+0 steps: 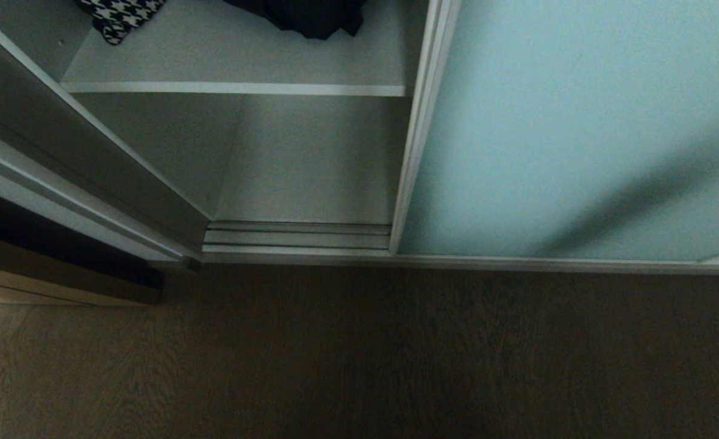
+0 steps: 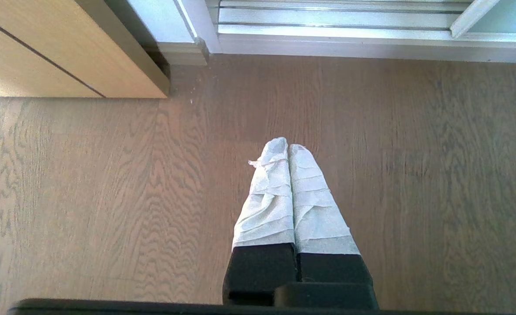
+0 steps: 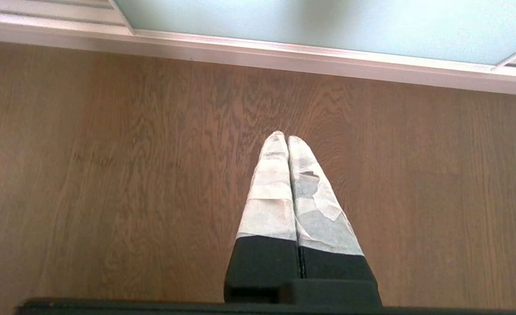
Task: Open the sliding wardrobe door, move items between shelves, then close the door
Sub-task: Close the door
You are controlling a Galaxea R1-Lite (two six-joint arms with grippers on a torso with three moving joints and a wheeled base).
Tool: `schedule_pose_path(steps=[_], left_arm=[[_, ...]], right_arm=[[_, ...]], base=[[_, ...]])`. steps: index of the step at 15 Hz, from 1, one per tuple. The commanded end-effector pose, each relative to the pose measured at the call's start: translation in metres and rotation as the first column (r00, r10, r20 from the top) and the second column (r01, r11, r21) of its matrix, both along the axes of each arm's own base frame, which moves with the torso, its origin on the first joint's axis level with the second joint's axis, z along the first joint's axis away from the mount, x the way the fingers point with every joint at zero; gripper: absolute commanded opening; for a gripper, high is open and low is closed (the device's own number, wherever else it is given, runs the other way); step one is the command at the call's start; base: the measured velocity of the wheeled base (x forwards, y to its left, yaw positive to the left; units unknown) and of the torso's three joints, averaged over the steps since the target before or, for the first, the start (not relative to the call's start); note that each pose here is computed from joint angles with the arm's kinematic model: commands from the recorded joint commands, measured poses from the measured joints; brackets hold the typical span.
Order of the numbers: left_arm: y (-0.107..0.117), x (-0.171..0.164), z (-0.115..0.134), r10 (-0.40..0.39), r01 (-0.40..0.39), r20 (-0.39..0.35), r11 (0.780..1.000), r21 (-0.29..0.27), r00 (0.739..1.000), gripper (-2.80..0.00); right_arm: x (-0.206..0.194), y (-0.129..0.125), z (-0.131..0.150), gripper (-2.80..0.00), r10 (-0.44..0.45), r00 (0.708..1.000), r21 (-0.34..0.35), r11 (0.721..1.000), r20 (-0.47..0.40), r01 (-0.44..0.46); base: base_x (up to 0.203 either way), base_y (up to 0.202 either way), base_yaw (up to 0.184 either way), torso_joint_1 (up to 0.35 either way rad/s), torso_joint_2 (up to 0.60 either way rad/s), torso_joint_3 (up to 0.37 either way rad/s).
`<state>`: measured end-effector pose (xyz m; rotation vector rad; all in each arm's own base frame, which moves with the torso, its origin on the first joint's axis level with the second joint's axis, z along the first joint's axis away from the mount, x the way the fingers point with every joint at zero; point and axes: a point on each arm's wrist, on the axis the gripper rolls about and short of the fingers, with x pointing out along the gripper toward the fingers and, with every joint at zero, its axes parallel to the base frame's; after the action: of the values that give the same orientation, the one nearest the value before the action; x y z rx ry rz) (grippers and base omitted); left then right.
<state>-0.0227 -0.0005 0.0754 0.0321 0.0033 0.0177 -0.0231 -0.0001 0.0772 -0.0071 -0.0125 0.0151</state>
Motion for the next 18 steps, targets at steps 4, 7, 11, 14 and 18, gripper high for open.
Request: schedule_pose_path(steps=[4,7,11,14,18], left_arm=[[0.0000,0.0001,0.0000,0.001,-0.001,-0.002,1.000,0.000,1.000,-2.80],[0.0000,0.0001,0.0000,0.001,-0.001,-0.002,1.000,0.000,1.000,-2.80],[0.0000,0.0001,-0.0002,0.001,-0.001,-0.003,1.000,0.003,1.000,-2.80],[0.0000,0.0001,-0.0002,0.001,-0.001,-0.003,1.000,-0.006,1.000,-2.80],[0.0000,-0.0003,0.0026,0.003,-0.003,0.014,1.000,-0.023,1.000,-2.80]], right_arm=[[-0.0001,0.0000,-0.0014,-2.80,0.001,1.000,0.002,1.000,-0.004,-0.001],[-0.0001,0.0000,-0.0014,-2.80,0.002,1.000,0.002,1.000,-0.003,-0.002],[0.0000,0.0000,-0.0013,-2.80,0.002,1.000,0.002,1.000,-0.005,-0.002],[-0.0001,0.0000,-0.0014,-2.80,0.002,1.000,0.002,1.000,-0.003,-0.002],[-0.0001,0.0000,-0.0014,-2.80,0.002,1.000,0.002,1.000,-0.003,-0.002]], base=[[0.000,0.000,0.000,0.000,0.00,0.000],[0.000,0.000,0.000,0.000,0.00,0.000],[0.000,0.000,0.000,0.000,0.00,0.000],[0.000,0.000,0.000,0.000,0.00,0.000],[0.000,0.000,0.000,0.000,0.00,0.000]])
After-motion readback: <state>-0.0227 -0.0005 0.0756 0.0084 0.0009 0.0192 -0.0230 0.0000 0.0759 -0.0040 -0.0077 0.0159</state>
